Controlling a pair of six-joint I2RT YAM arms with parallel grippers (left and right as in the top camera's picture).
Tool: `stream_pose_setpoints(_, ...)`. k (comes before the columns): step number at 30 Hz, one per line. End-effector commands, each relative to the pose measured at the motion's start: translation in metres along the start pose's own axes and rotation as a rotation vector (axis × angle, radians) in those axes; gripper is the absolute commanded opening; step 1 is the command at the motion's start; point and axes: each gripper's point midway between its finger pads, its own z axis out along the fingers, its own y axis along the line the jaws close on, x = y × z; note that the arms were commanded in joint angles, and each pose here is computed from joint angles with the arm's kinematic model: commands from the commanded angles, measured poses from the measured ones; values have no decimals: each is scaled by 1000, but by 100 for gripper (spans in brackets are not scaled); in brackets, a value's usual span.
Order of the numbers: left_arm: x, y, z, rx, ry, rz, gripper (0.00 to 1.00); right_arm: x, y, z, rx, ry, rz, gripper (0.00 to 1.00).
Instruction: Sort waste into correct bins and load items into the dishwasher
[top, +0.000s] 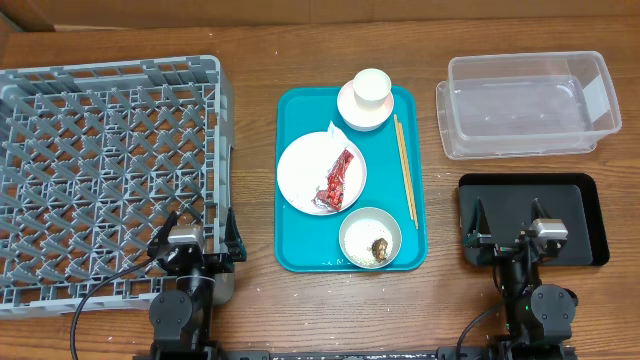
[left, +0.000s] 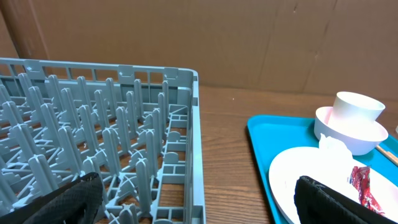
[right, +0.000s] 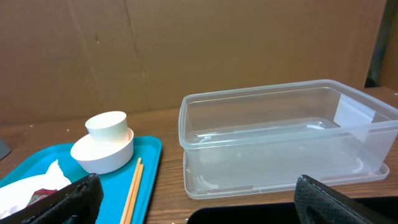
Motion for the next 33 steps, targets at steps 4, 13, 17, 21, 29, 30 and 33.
stream_pose_setpoints(4,-9,-6,-1,30,-42,-38,100,3,2,0,-11,1,-8,100)
stream_pose_setpoints(13,-57,-84,-29,547,-102,-468,100,3,2,0,-11,1,-8,100)
stream_pose_setpoints(17,-123,-87,-58,620,-399,-371,100,3,2,0,-11,1,-8,100)
stream_pose_setpoints(21,-152,-86,-67,590,-421,-315,100,3,2,0,-11,1,-8,100)
stream_pose_setpoints(29,-162,-88,-49,471,-228,-36,100,3,2,0,-11,1,-8,100)
stream_pose_setpoints(30,-162,-87,-46,462,-210,-33,100,3,2,0,-11,1,-8,100)
stream_pose_setpoints(33,-156,-79,-33,406,-168,-47,100,3,2,0,-11,1,-8,100)
